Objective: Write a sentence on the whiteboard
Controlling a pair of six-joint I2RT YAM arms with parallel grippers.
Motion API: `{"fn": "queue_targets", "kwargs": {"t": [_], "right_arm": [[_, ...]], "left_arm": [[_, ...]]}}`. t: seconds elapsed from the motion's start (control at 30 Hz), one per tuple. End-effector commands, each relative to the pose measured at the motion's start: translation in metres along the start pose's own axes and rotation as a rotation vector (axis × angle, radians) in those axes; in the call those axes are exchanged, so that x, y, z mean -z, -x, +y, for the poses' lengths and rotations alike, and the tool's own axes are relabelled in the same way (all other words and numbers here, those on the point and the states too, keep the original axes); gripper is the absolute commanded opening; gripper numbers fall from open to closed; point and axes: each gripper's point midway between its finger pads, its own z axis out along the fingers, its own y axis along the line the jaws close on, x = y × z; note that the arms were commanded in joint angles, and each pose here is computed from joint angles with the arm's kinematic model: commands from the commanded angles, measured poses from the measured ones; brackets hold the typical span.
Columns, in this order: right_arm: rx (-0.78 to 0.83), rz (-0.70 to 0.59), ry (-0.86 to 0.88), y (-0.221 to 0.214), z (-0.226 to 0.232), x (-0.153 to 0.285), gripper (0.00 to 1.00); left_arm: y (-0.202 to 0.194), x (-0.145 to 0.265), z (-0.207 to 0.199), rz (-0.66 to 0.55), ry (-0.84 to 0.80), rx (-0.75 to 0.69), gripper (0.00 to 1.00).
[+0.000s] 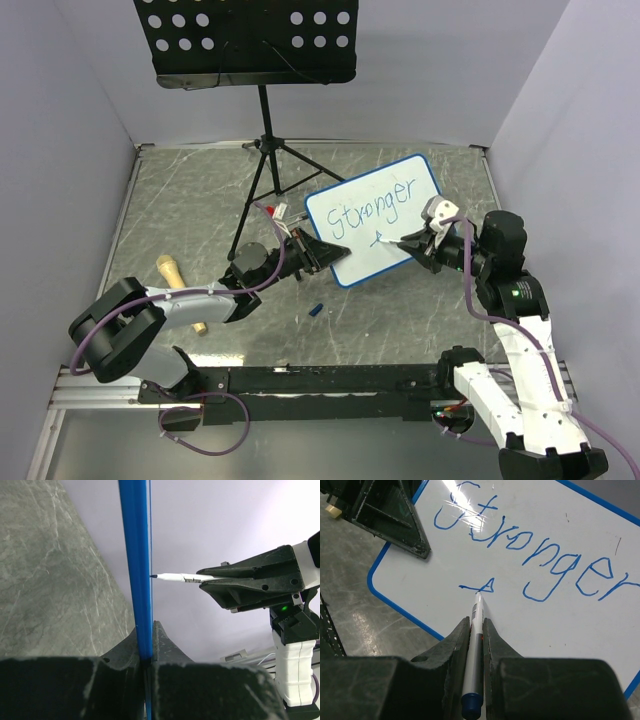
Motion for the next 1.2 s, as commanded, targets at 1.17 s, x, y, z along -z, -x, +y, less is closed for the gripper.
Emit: {"fn": "queue_targets", "kwargs": {"t": [1.17], "right_arm": [[0.048,-0.046,-0.086,0.032,-0.021,0.006,0.00]], "left_arm": [[0.017,0.006,-0.060,-0.037,-0.249,-0.078,0.01]]}}
